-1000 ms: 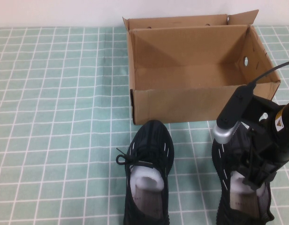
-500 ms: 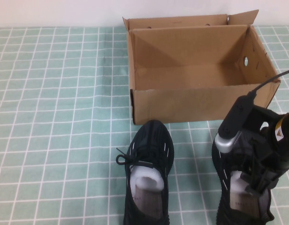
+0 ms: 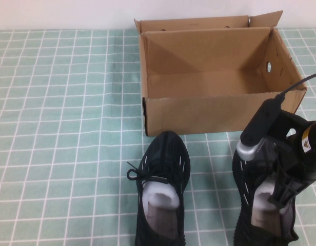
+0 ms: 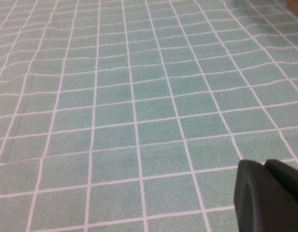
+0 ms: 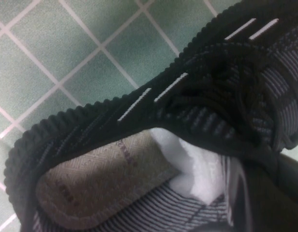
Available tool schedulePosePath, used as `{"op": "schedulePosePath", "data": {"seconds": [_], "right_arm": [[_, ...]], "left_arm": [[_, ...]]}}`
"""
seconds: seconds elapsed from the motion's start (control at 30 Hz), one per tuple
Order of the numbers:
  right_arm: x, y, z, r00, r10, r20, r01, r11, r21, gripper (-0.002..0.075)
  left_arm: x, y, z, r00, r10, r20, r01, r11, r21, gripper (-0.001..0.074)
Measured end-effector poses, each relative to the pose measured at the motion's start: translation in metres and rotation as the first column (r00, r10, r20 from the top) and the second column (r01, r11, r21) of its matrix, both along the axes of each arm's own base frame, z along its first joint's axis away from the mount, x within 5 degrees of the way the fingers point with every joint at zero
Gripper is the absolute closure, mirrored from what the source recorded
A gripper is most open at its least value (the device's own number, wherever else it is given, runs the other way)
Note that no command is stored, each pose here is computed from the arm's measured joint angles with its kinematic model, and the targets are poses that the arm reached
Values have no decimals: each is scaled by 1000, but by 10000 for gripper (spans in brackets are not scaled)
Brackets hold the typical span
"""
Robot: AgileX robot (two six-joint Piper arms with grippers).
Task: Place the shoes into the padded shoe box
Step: Pick up the shoe from the table, then place the shoe in the shoe box
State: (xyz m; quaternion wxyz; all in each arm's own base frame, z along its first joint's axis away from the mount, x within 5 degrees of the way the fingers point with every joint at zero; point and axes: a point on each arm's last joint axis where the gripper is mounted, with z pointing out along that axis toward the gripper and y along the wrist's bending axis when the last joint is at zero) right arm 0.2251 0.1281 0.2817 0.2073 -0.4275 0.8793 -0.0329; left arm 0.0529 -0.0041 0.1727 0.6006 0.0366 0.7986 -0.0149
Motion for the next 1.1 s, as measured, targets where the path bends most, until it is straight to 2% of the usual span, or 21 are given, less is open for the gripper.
{"op": "schedulePosePath", "data": {"seconds": [0.37, 0.57, 0.77, 0.87, 1.1], "right_arm": [[-3, -2, 2, 998, -47, -37, 46, 999, -10, 735], [0, 2, 30, 995, -83, -46, 85, 996, 37, 735], [4, 10, 78, 992, -127, 9, 124, 977, 174, 735], [5, 15, 103, 987, -157, 35, 141, 949, 281, 735], [3, 26, 157, 981, -155, 120, 72, 854, 515, 735]], "left_arm": [[0, 0, 0, 1000, 0, 0, 0, 1000, 0, 739], [0, 0, 0, 1000, 0, 0, 0, 1000, 0, 740], [0, 0, 0, 1000, 0, 0, 0, 1000, 0, 739], [0, 0, 0, 1000, 0, 0, 0, 1000, 0, 740], [0, 0, 0, 1000, 0, 0, 0, 1000, 0, 740]]}}
